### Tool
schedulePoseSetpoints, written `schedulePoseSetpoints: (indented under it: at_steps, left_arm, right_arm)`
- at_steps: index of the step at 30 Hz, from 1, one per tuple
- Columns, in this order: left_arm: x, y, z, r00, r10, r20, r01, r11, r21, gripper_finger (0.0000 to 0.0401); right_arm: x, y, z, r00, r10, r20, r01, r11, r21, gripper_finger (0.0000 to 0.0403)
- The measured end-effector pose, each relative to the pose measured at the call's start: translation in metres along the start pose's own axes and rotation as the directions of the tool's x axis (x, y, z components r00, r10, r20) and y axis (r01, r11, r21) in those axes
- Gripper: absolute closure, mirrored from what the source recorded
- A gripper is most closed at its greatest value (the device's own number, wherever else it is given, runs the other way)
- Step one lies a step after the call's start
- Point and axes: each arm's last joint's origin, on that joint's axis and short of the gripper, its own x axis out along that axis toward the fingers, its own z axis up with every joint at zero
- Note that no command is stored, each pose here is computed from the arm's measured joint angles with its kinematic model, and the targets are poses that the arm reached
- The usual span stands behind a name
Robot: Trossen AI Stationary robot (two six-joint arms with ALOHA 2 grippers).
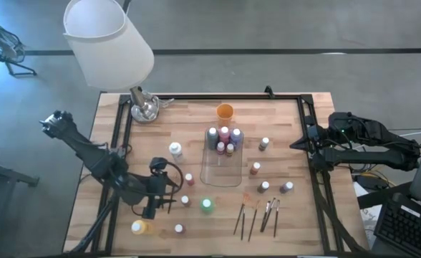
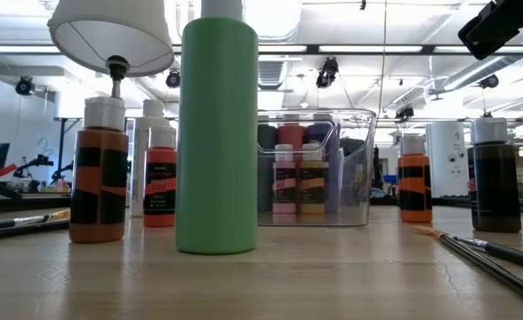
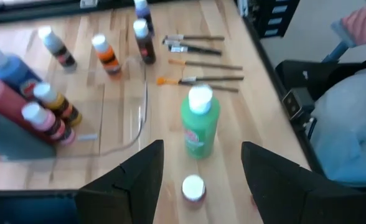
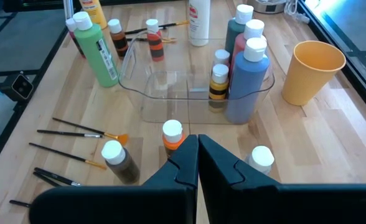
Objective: Pick & Place Paint Supplies
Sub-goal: Put the red paint bottle into the transparent bin
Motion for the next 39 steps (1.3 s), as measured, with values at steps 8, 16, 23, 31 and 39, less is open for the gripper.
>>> schedulePoseSetpoints:
  at_steps: [8,16,23,31,39]
  left_arm:
    - [0.019,0.002,-0.025,0.998,0.036,-0.055,-0.039,0.998,-0.054,0.0181]
    - [0.038,0.004,-0.047,0.998,0.047,-0.051,-0.051,0.996,-0.075,0.0181]
    - [0.051,0.012,-0.063,0.992,0.104,-0.073,-0.113,0.985,-0.133,0.0181]
    - [0.063,0.029,-0.077,0.981,0.163,-0.107,-0.181,0.963,-0.2,0.0181]
    - [0.07,0.041,-0.085,0.973,0.191,-0.13,-0.216,0.951,-0.222,0.0181]
  right_arm:
    - [0.0,0.0,0.0,1.0,0.0,0.0,0.0,1.0,0.0,0.0394]
    - [0.0,0.0,0.0,1.0,0.0,0.0,0.0,1.0,0.0,0.0394]
    - [0.0,0.0,0.0,1.0,0.0,0.0,0.0,1.0,0.0,0.0394]
    - [0.0,0.0,0.0,1.0,0.0,0.0,0.0,1.0,0.0,0.0394]
    - [0.0,0.0,0.0,1.0,0.0,0.0,0.0,1.0,0.0,0.0394]
